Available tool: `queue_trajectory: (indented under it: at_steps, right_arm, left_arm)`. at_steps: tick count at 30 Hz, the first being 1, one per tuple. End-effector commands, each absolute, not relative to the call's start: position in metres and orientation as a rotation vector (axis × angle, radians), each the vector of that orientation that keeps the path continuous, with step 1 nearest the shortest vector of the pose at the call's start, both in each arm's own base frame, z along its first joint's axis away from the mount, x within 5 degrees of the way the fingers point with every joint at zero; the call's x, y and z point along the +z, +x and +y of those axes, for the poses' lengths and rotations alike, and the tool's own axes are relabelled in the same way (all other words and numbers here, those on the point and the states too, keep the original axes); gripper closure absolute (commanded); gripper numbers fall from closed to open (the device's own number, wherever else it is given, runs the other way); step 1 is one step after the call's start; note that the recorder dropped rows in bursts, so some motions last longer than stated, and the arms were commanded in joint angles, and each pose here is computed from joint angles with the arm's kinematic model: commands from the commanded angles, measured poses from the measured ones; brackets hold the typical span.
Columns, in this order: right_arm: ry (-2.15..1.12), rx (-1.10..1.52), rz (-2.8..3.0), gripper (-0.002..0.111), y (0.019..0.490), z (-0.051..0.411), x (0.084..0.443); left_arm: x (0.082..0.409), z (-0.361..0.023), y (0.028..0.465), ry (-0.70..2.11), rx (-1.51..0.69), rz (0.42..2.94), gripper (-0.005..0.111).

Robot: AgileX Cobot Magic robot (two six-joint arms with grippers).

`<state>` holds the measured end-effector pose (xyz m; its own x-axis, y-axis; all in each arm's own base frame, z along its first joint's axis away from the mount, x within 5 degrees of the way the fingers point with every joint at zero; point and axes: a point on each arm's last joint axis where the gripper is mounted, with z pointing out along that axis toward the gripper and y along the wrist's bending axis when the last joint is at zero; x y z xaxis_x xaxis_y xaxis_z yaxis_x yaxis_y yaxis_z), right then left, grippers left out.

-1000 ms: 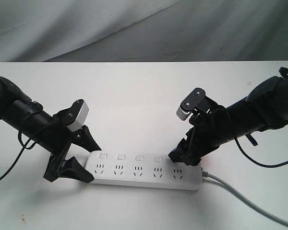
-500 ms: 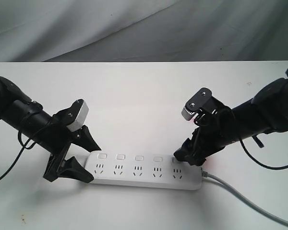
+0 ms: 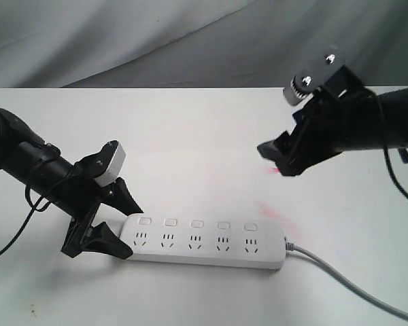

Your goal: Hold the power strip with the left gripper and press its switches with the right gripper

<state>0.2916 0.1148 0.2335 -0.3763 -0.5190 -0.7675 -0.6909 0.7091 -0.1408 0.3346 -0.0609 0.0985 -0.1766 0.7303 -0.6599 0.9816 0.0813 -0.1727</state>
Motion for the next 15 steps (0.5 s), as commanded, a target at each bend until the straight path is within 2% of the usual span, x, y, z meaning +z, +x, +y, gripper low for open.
queue_trajectory:
  at_steps: [1, 8, 15]
  right_arm:
    - [-0.658, 0.191, 1.978, 0.033, 0.283, 0.100, 0.277]
    - [-0.533, 0.148, 1.771, 0.033, 0.249, 0.084, 0.338]
    - [-0.463, 0.175, 1.596, 0.033, 0.205, 0.071, 0.384]
  left_arm:
    - [0.097, -0.062, 0.335, 1.696, -0.837, 1.959, 0.059]
    - [0.097, -0.062, 0.335, 1.696, -0.837, 1.959, 0.059]
    - [0.097, -0.062, 0.335, 1.696, -0.837, 1.959, 0.059]
